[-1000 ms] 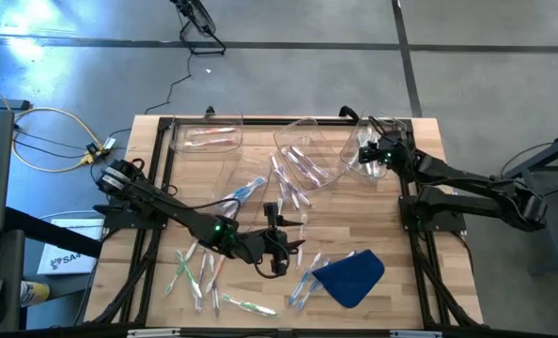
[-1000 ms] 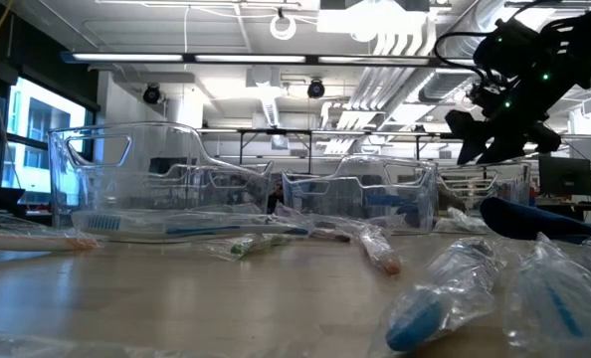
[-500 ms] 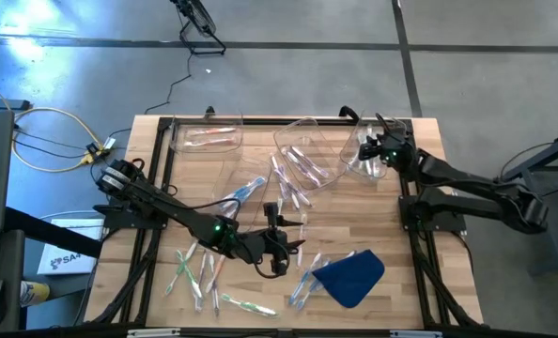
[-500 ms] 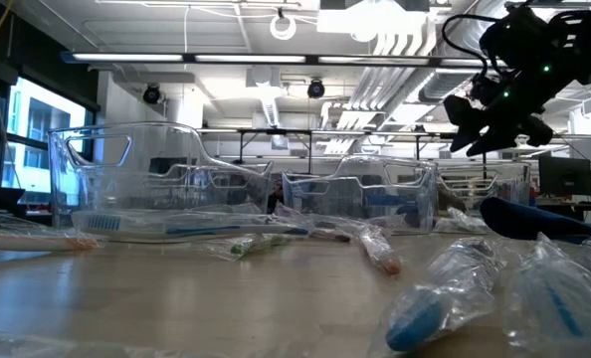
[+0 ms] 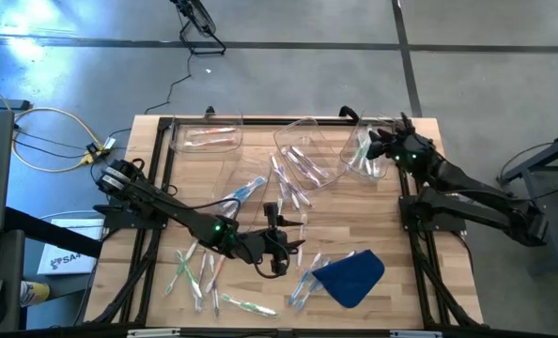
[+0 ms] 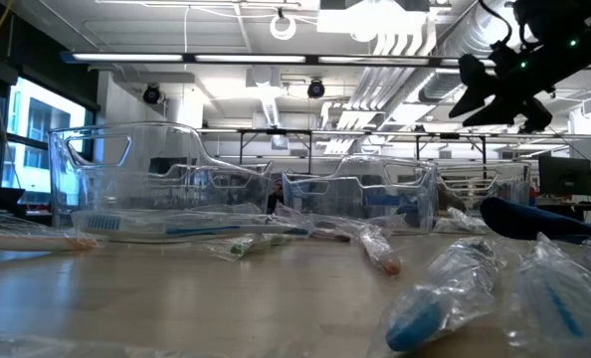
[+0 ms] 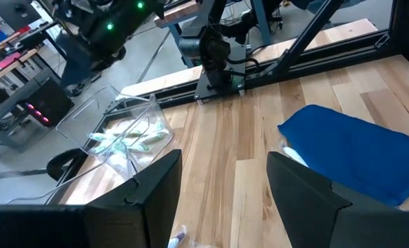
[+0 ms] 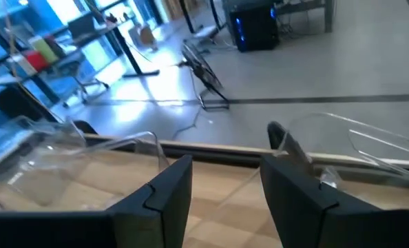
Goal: Pick & Place Toothbrushes
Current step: Put the orange toothbrush into the top left transparent bin
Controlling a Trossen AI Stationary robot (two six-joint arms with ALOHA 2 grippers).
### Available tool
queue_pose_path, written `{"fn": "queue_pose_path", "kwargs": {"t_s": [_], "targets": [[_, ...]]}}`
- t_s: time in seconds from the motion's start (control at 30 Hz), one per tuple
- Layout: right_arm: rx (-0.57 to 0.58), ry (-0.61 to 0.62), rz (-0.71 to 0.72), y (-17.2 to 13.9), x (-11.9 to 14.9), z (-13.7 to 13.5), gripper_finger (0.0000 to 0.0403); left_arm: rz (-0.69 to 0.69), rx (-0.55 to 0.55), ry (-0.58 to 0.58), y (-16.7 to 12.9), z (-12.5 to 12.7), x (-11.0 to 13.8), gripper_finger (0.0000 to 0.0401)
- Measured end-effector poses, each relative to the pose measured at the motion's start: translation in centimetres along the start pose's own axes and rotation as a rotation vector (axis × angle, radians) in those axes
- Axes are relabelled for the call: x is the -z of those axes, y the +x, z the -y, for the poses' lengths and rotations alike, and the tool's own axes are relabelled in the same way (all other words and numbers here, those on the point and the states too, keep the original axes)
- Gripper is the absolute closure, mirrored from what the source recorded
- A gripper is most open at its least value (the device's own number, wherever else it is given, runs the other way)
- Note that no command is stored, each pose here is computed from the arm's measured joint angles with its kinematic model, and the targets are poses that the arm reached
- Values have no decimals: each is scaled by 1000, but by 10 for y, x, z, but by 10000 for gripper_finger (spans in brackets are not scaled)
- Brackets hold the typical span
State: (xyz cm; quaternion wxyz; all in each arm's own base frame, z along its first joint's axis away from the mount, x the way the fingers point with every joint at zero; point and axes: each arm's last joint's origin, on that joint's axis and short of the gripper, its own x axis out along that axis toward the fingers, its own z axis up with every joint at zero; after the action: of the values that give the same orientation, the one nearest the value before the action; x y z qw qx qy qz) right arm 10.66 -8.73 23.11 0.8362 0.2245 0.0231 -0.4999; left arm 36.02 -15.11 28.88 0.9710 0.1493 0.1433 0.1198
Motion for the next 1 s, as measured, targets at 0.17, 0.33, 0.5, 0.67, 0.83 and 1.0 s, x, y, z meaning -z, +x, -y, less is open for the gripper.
{"fn": "queue_pose_path", "kwargs": {"t_s": [0.17, 0.33, 0.5, 0.67, 0.83, 1.0], "targets": [[-113, 23, 7, -9, -5, -1, 237, 0, 0, 0, 0, 0, 0, 192], [-335, 39, -47, -19, -7, -5, 237, 0, 0, 1, 0, 0, 0, 192], [-557, 33, -125, -27, -7, -9, 253, -3, -17, 1, 0, 0, 0, 192], [-742, 28, -195, -35, -5, -16, 304, -5, -27, 1, 0, -1, 0, 192], [-891, -17, -182, -44, -5, -28, 367, -5, -27, 1, 0, -1, 0, 192], [-998, -63, -153, -53, -3, -39, 397, -5, -27, 1, 0, -1, 0, 192]]}}
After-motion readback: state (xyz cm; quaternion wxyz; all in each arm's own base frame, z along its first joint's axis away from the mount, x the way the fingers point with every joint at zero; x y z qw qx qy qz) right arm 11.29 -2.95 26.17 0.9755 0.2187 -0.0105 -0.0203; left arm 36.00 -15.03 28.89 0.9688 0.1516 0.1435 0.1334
